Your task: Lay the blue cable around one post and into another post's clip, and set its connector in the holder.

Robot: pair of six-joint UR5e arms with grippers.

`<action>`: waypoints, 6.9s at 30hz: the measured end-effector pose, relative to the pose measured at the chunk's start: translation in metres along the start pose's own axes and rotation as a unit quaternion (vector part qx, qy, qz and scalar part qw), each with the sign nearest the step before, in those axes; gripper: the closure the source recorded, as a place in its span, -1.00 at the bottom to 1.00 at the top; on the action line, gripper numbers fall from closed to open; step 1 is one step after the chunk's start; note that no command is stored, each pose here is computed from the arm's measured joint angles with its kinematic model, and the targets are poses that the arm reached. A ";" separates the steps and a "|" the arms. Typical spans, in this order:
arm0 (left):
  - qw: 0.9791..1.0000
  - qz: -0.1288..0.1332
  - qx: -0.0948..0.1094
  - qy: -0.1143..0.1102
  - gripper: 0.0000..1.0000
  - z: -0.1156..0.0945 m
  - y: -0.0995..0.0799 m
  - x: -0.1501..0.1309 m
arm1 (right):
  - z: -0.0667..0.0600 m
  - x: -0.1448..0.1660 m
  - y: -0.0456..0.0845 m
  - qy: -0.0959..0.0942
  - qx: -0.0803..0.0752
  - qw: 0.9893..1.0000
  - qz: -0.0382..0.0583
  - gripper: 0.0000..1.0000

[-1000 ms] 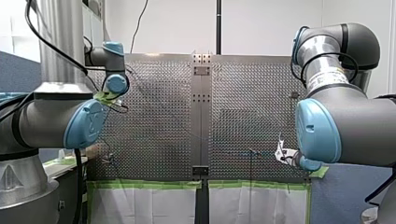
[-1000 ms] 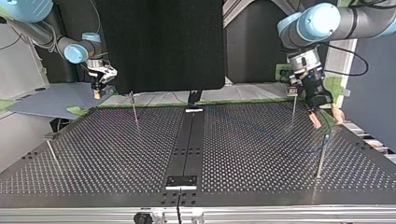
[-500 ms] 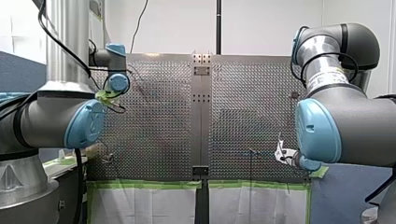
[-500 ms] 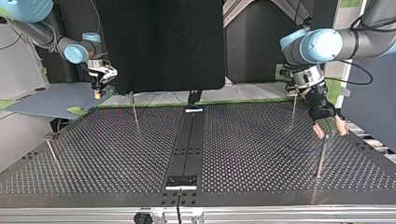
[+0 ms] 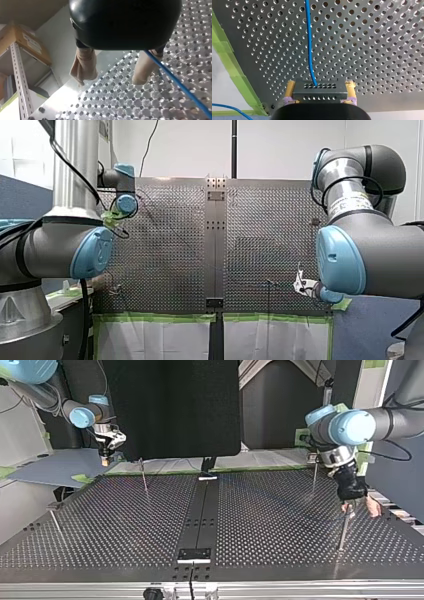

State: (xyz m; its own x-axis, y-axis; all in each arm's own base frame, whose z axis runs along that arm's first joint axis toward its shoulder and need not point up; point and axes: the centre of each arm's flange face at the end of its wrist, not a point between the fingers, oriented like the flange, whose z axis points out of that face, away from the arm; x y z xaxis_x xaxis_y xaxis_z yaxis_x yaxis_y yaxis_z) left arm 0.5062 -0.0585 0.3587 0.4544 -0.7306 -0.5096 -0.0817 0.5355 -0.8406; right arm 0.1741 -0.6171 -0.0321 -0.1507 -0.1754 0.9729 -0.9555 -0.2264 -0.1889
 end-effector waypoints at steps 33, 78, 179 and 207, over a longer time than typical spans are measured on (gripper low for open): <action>0.999 0.044 -0.011 -0.010 -1.00 0.027 -0.008 0.000 | 0.001 0.003 0.010 0.003 -0.002 1.000 0.012 1.00; 0.999 0.051 0.018 0.008 -1.00 0.032 0.002 0.011 | -0.001 0.112 0.026 0.044 -0.023 0.998 0.025 1.00; 0.998 0.057 0.024 0.016 -1.00 0.029 -0.002 0.016 | -0.016 0.332 -0.010 0.048 0.072 0.996 -0.035 1.00; 0.998 0.058 0.026 0.019 -1.00 0.028 -0.003 0.017 | -0.008 0.329 0.013 0.046 0.093 0.994 -0.035 1.00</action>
State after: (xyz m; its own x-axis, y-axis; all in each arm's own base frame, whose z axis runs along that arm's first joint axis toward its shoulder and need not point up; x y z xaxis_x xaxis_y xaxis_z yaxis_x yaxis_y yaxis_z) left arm 0.5391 -0.0602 0.3576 0.4101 -0.6777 -0.6104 -0.0844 0.6381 -0.7653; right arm 0.1098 -0.6704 0.2861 -0.1172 -0.0665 0.9909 -0.9020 -0.4102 -0.1343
